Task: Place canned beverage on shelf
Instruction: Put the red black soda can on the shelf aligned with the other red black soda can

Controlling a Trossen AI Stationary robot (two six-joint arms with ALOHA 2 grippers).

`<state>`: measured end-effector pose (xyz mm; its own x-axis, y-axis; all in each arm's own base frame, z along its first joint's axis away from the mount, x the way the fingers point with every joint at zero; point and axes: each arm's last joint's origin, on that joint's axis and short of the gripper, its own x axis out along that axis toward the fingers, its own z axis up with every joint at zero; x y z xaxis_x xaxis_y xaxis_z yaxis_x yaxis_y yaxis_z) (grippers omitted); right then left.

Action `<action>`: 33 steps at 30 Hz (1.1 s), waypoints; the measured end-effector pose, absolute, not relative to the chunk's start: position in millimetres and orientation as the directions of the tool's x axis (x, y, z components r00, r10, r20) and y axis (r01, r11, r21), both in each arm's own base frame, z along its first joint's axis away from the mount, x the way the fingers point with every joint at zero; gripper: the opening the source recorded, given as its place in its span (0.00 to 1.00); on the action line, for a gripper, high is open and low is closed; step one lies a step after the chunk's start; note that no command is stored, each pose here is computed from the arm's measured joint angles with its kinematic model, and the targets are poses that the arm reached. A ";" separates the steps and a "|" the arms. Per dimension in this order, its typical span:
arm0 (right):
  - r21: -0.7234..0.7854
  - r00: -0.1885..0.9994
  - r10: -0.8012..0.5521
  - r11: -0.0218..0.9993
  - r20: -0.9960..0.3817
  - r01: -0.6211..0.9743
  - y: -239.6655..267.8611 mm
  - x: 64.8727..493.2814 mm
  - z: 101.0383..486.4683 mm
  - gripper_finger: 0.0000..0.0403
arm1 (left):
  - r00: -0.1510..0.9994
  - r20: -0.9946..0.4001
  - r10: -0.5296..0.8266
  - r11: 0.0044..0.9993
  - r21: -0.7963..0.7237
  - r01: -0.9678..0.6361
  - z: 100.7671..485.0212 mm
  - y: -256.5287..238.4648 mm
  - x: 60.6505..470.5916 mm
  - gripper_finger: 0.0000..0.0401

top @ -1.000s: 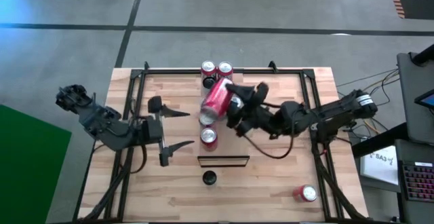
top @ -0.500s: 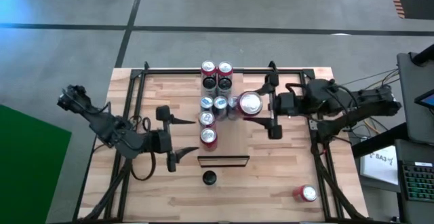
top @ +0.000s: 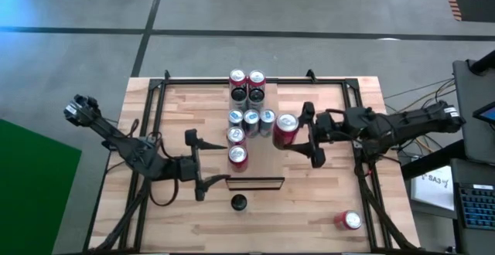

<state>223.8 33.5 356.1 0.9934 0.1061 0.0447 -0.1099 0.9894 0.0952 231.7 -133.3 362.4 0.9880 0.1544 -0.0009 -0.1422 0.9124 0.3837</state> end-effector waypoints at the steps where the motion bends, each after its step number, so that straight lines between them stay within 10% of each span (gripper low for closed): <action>1: 0.112 0.994 0.103 0.988 0.037 -0.106 33.4 223.4 350.7 0.70 | 0.987 -0.001 0.160 0.909 0.389 -0.147 361.3 -132.7 232.1 0.83; 33: 0.128 0.991 0.129 0.984 -0.033 -0.123 62.4 216.2 243.8 0.70 | 0.985 -0.020 0.171 0.884 0.445 -0.144 359.1 -117.8 231.9 0.83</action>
<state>216.2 62.4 243.8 0.9912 0.1285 -0.0332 -0.1233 0.9841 0.1278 231.9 -117.8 359.1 0.9851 0.1711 -0.0199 -0.1444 0.8837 0.4452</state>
